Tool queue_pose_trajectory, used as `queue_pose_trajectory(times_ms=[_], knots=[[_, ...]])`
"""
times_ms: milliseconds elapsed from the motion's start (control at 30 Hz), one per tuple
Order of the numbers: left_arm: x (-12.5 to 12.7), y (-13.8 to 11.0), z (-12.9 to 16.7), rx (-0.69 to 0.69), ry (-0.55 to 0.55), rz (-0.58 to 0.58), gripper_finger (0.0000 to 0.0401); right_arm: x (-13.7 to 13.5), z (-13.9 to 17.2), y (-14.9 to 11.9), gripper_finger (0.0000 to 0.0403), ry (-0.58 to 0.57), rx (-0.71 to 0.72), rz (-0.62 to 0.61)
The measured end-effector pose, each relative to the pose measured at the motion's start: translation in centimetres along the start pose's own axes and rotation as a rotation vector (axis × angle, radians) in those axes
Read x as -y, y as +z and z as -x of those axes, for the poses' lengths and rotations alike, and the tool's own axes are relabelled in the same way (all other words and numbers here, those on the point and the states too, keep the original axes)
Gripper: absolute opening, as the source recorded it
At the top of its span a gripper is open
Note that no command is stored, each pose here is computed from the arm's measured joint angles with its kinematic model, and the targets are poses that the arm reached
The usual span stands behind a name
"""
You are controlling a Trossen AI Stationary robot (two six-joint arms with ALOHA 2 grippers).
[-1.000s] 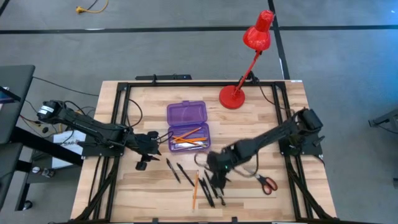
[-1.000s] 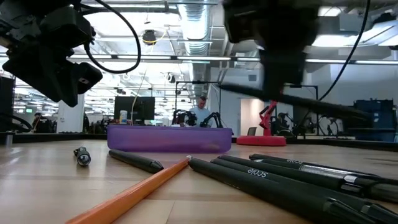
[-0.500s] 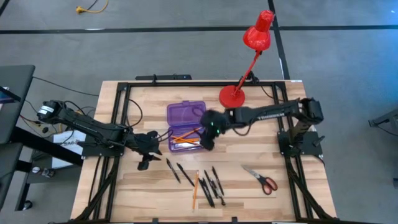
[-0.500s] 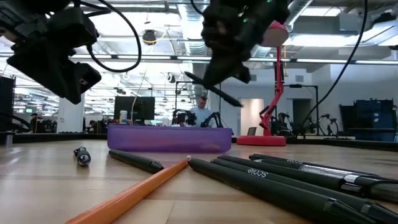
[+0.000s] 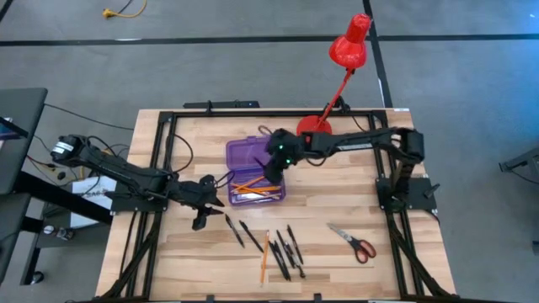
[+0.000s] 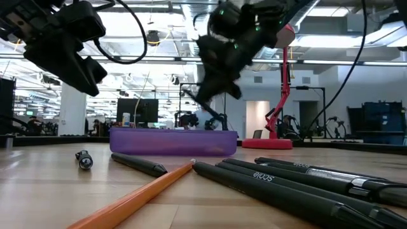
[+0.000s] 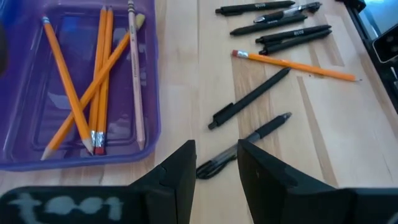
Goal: Pick & place school supplies into a supply box
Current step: Put the black pen into the purple supply box, then put the transparent pen into the purple supply box
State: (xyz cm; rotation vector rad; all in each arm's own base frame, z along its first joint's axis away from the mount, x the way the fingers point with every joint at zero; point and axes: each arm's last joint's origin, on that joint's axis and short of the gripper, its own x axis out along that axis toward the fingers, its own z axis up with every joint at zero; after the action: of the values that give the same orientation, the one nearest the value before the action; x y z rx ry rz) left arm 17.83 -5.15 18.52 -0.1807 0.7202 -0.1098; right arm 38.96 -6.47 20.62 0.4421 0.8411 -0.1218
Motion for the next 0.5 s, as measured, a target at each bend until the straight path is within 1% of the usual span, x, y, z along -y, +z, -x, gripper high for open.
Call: queue_pose_trajectory(times_ms=[100, 200, 300, 400, 500], knots=[[0.2, -0.1, 0.0, -0.007, 0.007, 0.0, 0.0105, -0.1, -1.3, 0.0, 0.0007, 0.002, -0.014, 0.005], [0.3, -0.3, 0.0, -0.015, 0.009, -0.001, 0.0105, -0.2, -1.9, 0.0, 0.0024, 0.026, -0.044, 0.001], [0.5, -0.4, 0.1, -0.022, 0.017, -0.003, 0.0105, 0.3, -2.6, -0.5, 0.0057, 0.029, -0.092, -0.016], [0.6, -0.5, 0.1, -0.019, 0.022, -0.014, 0.0105, 0.2, -2.5, -0.2, 0.0097, 0.035, -0.075, -0.015], [0.8, -0.4, 0.1, -0.01, 0.016, -0.061, 0.0105, 0.1, -2.3, -0.2, 0.0138, 0.037, -0.077, -0.002]])
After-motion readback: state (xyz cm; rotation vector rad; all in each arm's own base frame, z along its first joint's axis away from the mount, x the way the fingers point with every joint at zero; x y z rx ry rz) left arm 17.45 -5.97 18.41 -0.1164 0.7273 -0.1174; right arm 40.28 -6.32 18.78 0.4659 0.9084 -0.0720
